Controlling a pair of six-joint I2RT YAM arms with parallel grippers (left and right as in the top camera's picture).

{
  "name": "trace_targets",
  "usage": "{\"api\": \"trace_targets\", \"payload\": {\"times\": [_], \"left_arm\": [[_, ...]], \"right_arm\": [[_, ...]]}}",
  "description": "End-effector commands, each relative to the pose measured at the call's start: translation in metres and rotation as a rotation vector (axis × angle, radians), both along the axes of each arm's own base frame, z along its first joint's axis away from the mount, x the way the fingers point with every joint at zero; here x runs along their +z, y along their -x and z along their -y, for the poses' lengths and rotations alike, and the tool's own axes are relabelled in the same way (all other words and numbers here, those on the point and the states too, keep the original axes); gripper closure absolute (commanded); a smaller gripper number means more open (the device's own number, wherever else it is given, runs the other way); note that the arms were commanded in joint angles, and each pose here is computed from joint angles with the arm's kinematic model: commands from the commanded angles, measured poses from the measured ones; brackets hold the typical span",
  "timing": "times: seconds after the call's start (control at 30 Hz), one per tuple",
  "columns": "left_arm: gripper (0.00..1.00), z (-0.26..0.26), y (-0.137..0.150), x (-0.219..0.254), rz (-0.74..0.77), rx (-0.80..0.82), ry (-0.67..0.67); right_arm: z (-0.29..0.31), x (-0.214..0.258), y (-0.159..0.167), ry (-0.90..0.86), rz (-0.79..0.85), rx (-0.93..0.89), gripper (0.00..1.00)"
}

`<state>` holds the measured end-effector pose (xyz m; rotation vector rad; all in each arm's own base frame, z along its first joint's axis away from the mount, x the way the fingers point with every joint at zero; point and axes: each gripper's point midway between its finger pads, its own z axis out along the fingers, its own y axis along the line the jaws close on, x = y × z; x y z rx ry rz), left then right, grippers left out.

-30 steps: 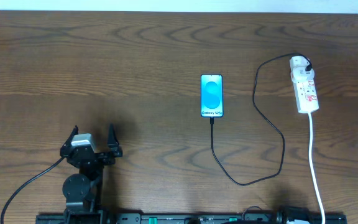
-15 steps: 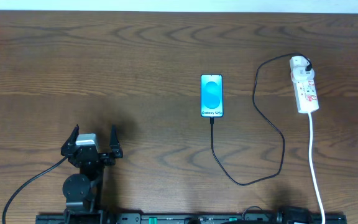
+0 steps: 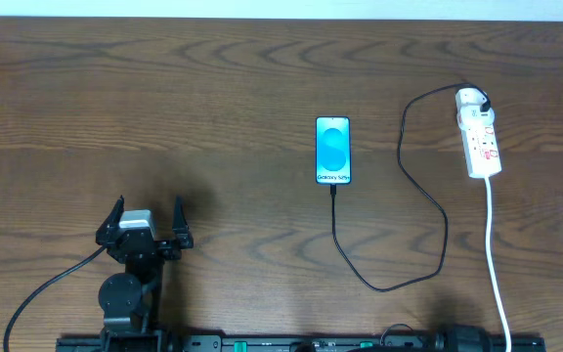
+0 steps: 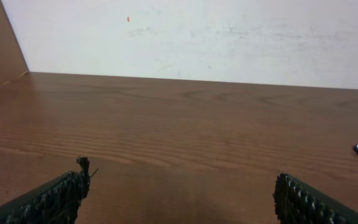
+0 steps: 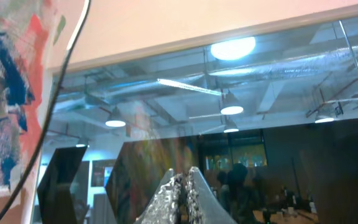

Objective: Plug charger to phone and switch on socket

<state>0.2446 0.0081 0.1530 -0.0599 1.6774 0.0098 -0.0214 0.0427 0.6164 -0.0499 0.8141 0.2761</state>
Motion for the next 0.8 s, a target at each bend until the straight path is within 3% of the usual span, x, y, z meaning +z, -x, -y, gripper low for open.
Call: {"api": "trace_targets", "payload": {"times": [0.0, 0.33, 0.53, 0.67, 0.73, 0.77], "left_arm": [[0.02, -0.001, 0.001, -0.017, -0.049, 0.001, -0.016], [0.02, -0.001, 0.001, -0.017, -0.049, 0.001, -0.016], [0.02, -0.001, 0.001, -0.017, -0.049, 0.001, -0.016], [0.02, -0.001, 0.001, -0.017, -0.049, 0.001, -0.016], [0.02, -0.001, 0.001, -0.017, -0.049, 0.001, -0.016], [0.02, -0.001, 0.001, -0.017, -0.049, 0.001, -0.016]], "right_arm": [[-0.003, -0.012, 0.016, 0.038, 0.04, -0.005, 0.94], [-0.006, -0.043, 0.09, 0.138, 0.253, -0.16, 0.97], [-0.009, -0.046, 0.084, 0.165, 0.245, -0.178, 0.97], [-0.013, -0.048, 0.073, 0.187, 0.241, -0.161, 0.92], [-0.013, -0.049, 0.065, 0.194, 0.234, -0.158, 0.84], [-0.013, -0.05, 0.061, 0.194, 0.231, -0.159, 0.75]]}}
